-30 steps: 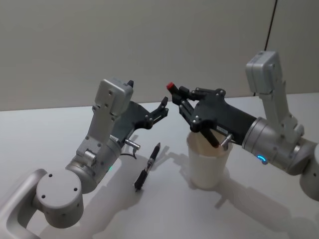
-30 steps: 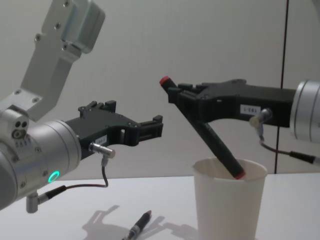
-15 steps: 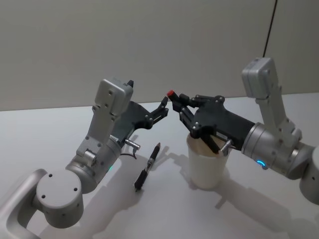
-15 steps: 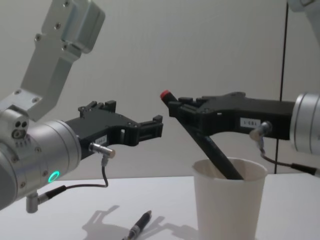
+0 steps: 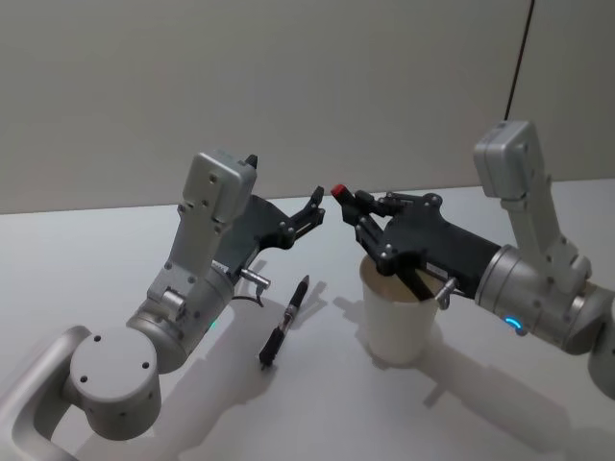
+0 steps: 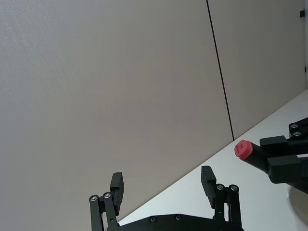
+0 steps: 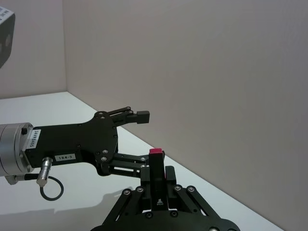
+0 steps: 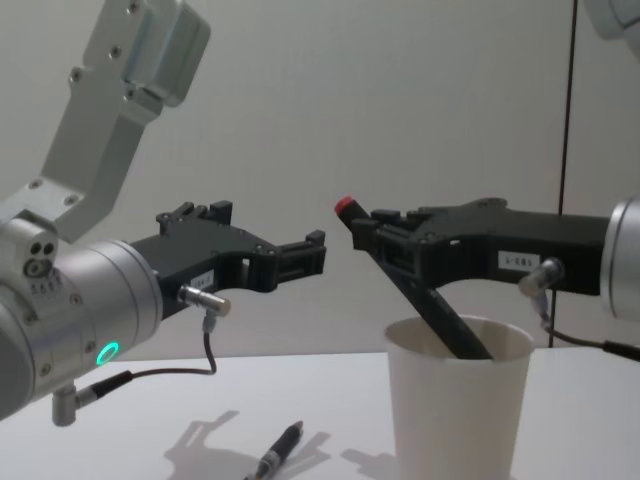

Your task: Place the pen into the pen holder.

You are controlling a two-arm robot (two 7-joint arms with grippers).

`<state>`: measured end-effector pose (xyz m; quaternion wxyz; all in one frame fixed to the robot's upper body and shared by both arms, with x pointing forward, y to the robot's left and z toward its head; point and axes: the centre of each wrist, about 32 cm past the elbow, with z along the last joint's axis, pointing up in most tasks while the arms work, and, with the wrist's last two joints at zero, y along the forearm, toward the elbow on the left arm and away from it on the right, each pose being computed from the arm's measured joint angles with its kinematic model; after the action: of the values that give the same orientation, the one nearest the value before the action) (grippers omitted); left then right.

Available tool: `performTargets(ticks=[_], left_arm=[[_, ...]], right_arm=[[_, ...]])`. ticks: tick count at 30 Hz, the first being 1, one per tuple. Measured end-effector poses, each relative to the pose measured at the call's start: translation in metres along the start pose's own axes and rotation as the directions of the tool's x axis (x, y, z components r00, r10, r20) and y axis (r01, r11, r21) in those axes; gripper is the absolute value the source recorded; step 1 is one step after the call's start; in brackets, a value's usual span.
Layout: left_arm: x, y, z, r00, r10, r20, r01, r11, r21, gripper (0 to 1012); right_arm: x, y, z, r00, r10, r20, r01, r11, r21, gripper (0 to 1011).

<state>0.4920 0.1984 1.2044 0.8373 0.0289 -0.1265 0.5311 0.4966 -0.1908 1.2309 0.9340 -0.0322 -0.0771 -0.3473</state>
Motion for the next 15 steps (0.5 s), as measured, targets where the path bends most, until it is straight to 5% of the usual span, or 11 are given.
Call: performTargets(ticks=[10,15], left_arm=[[0.0,0.0,0.0,1.0,0.0,0.0,0.0,1.0,0.0,1001],[0.0,0.0,0.0,1.0,0.0,0.0,0.0,1.0,0.0,1001]], right_arm=[[0.0001,-0.0027,-0.0009,1.0,-0.003,-0.001,0.003,1.0,-0.007,168],[0.0002,-0.0035,-0.0011,1.0,-0.004,-0.001,0.004,1.0,-0.009,280]])
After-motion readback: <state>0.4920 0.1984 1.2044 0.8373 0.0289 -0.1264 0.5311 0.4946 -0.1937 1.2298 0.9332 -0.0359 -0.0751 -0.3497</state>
